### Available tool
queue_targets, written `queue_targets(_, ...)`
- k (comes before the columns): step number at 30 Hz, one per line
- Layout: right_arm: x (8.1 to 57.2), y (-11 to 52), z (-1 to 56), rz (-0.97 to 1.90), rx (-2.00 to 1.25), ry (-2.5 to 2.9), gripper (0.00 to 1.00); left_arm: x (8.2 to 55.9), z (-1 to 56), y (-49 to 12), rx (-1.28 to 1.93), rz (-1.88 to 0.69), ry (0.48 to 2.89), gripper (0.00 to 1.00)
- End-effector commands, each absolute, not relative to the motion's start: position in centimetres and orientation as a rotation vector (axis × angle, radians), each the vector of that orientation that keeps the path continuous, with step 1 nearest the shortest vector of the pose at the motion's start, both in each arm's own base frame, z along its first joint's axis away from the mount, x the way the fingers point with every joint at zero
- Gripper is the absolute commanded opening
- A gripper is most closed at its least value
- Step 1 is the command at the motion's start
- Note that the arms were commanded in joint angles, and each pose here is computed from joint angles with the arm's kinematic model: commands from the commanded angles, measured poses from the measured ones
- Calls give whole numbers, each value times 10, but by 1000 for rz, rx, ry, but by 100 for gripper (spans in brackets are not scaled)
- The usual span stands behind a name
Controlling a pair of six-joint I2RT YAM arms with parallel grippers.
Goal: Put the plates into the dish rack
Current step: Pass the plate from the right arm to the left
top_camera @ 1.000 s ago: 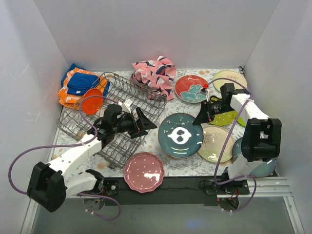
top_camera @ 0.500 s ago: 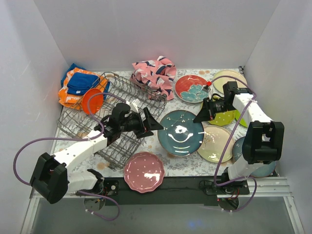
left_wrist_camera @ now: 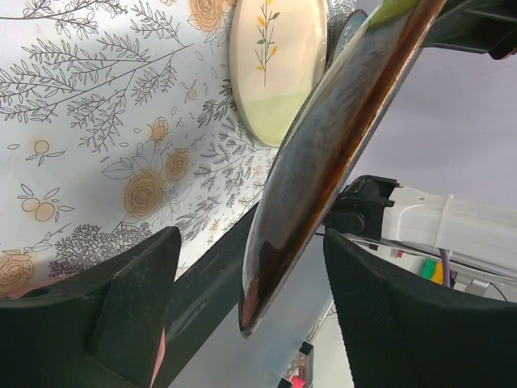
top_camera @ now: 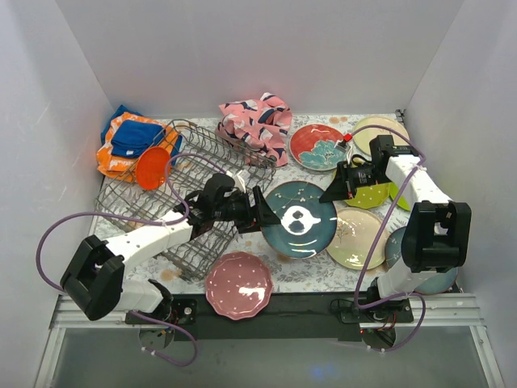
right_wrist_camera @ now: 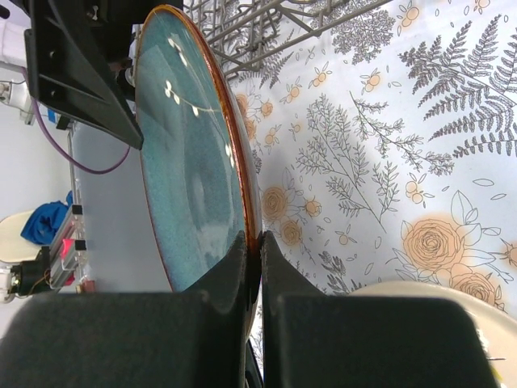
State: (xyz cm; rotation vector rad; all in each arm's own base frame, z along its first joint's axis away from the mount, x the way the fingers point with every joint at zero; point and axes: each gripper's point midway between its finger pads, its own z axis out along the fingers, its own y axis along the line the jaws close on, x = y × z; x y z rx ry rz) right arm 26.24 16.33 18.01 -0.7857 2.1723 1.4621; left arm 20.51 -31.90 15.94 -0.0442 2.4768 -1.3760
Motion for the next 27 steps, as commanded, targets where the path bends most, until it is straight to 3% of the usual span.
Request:
queue_targets(1, 251, 176, 236, 1661, -716, 2013, 1, 216, 180, -326, -4, -1378, 2397, 66)
queue_targets(7, 251, 176, 235, 1666, -714, 2013, 1, 216, 181, -329, 8, -1396, 2391, 47)
queue_targets(12, 250, 176, 234, 1671, -711, 2012, 1, 213, 179, -332, 23, -1425, 2398, 15)
queue_targets(13, 250, 176, 234, 1670, -716, 2008, 1, 213, 180, -332, 21, -1426, 2395, 0)
queue_targets(21, 246, 175, 229, 1658, -719, 2022, 1, 213, 195, -324, 3, -1427, 2312, 0)
queue_targets(24, 245, 175, 228, 1646, -724, 2027, 13, 214, 202, -321, 3, -1421, 2279, 0)
queue_targets(25, 244, 174, 228, 1643, -725, 2030, 23, 214, 203, -320, 0, -1419, 2274, 0)
queue_targets(27, 244, 175, 229, 1638, -732, 2026, 31, 214, 206, -318, -2, -1419, 2262, 0)
